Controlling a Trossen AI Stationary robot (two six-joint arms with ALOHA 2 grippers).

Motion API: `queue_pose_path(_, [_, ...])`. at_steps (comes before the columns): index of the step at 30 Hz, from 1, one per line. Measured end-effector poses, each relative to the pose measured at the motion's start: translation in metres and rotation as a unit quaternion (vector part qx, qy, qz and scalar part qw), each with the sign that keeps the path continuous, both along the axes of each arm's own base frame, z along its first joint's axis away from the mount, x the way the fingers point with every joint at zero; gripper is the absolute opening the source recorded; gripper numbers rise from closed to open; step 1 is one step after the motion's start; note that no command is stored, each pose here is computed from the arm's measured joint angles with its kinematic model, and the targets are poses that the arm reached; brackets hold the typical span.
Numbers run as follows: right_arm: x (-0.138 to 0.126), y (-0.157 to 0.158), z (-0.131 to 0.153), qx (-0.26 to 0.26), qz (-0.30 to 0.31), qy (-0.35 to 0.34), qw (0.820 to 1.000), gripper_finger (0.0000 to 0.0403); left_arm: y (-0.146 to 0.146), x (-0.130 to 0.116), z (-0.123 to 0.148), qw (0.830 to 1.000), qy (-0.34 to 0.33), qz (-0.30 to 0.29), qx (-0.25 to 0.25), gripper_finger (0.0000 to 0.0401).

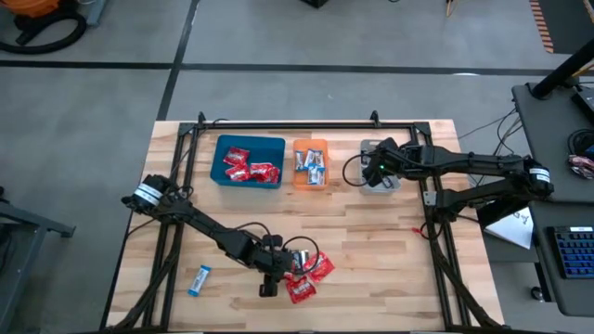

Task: Sort candy
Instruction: Put the red candy into the blue bin

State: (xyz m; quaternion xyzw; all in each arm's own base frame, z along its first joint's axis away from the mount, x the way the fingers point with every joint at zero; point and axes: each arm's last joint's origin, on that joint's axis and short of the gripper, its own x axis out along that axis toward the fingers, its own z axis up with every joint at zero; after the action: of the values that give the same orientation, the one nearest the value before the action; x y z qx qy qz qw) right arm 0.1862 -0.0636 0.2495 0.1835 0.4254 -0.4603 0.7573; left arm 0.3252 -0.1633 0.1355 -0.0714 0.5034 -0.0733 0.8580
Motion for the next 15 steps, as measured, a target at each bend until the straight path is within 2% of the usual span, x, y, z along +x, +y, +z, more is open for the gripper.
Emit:
queue_pose_path(7, [0.000, 0.000, 0.000, -0.001, 0.003, 0.002, 1.000, 0.0155, 0.001, -0.002, 0.005, 1.000, 0.002, -0.003, 0.001, 0.0078])
queue_pose_path(13, [0.000, 0.000, 0.000, -0.002, 0.003, 0.002, 1.000, 0.0155, 0.006, -0.011, 0.021, 1.000, 0.011, -0.008, 0.010, 0.0074])
queue_pose_path(15, [0.000, 0.000, 0.000, -0.002, 0.003, 0.002, 1.000, 0.0155, 0.009, -0.015, 0.026, 0.999, 0.016, -0.010, 0.028, 0.0074])
